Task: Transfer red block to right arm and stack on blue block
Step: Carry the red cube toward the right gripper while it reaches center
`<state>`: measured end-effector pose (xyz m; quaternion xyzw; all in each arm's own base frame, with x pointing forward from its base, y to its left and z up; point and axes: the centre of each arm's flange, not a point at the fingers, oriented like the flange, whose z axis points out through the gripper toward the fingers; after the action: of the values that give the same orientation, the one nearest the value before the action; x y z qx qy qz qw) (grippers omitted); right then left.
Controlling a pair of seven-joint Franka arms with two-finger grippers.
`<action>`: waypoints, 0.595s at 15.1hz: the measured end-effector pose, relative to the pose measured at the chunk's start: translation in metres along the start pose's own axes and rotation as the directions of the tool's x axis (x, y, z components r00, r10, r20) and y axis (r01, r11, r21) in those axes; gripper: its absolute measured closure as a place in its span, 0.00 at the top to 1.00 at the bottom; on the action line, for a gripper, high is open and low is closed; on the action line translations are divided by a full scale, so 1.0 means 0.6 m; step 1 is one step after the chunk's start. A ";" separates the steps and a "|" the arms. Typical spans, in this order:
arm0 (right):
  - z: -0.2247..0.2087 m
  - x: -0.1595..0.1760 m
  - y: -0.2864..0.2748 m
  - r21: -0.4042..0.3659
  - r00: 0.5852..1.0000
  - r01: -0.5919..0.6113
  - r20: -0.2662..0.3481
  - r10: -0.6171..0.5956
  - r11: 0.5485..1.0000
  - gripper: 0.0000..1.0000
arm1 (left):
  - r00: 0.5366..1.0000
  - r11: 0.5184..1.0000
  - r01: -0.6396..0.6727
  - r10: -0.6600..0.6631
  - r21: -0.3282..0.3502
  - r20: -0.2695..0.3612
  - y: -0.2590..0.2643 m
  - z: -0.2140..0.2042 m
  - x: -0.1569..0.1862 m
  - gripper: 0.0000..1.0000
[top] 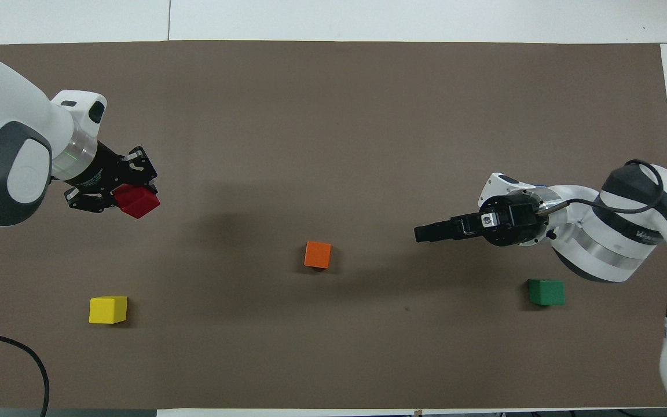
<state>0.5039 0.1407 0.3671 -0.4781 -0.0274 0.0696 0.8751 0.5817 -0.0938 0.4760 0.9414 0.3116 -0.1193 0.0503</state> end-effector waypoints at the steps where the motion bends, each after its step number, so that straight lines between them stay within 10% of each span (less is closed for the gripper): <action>1: 0.011 0.002 0.014 0.048 1.000 -0.006 0.002 0.005 0.999 1.00 | 0.997 0.996 0.074 -0.073 -0.039 0.023 -0.002 -0.028 -0.018 0.54; 6: 0.091 0.004 0.106 0.235 0.999 -0.044 -0.004 0.046 0.971 1.00 | 0.914 0.917 0.389 -0.372 -0.088 0.161 -0.008 -0.109 -0.114 0.54; 9: 0.129 0.000 0.146 0.323 0.998 -0.052 -0.027 0.065 0.945 1.00 | 0.787 0.808 0.586 -0.550 -0.059 0.280 0.027 -0.110 -0.165 0.54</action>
<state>0.4868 0.2520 0.3353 -0.3308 0.0148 0.0902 0.9393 0.5273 -0.1528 0.5653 0.7748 0.5794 -0.2235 0.1180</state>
